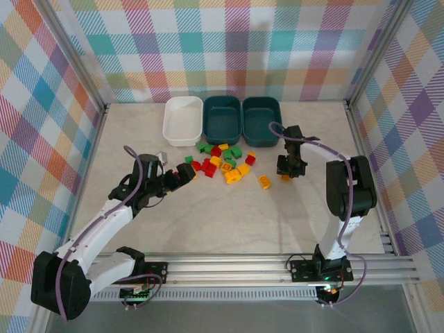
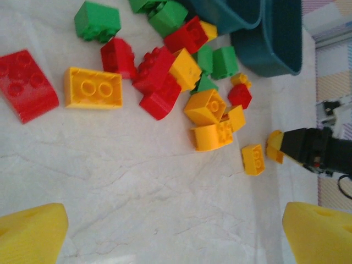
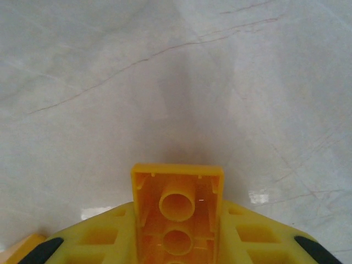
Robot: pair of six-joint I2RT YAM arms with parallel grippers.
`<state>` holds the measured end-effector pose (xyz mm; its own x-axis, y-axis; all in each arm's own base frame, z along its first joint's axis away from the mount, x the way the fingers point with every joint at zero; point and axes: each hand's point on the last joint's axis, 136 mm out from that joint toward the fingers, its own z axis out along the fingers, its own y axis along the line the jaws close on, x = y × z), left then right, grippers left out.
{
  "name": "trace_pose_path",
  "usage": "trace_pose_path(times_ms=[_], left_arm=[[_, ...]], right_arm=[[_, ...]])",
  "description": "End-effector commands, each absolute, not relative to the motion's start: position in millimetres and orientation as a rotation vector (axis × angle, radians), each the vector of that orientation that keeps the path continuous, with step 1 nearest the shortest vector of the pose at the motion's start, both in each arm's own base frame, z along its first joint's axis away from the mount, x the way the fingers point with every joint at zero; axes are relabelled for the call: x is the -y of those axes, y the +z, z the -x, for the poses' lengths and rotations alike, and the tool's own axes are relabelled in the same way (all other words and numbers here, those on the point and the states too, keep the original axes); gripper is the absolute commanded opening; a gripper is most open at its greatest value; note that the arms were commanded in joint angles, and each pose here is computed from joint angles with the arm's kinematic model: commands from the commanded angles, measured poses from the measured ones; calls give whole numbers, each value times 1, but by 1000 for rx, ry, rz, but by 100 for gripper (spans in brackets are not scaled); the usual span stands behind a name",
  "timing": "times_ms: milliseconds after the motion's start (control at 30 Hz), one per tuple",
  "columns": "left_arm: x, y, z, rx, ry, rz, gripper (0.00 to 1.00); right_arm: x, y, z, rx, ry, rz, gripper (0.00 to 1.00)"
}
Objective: Sort the legos into containers by color
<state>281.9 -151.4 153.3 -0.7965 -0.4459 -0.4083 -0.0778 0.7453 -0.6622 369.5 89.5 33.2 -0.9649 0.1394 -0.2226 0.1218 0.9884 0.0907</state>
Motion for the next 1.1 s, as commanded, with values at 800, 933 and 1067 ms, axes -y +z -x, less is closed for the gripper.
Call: trace_pose_path(times_ms=[800,933,1067], left_arm=[[189,132,-278,-2515,-753,292,100],[196,142,-276,-2467,-745,271,100],[201,138,-276,-2450,-769,277,100]], right_arm=[[-163,219,-541,-2452,284,-6,67],[-160,250,-502,-2375,318,-3,67],[-168,210,-436,-2435,399,14,67]])
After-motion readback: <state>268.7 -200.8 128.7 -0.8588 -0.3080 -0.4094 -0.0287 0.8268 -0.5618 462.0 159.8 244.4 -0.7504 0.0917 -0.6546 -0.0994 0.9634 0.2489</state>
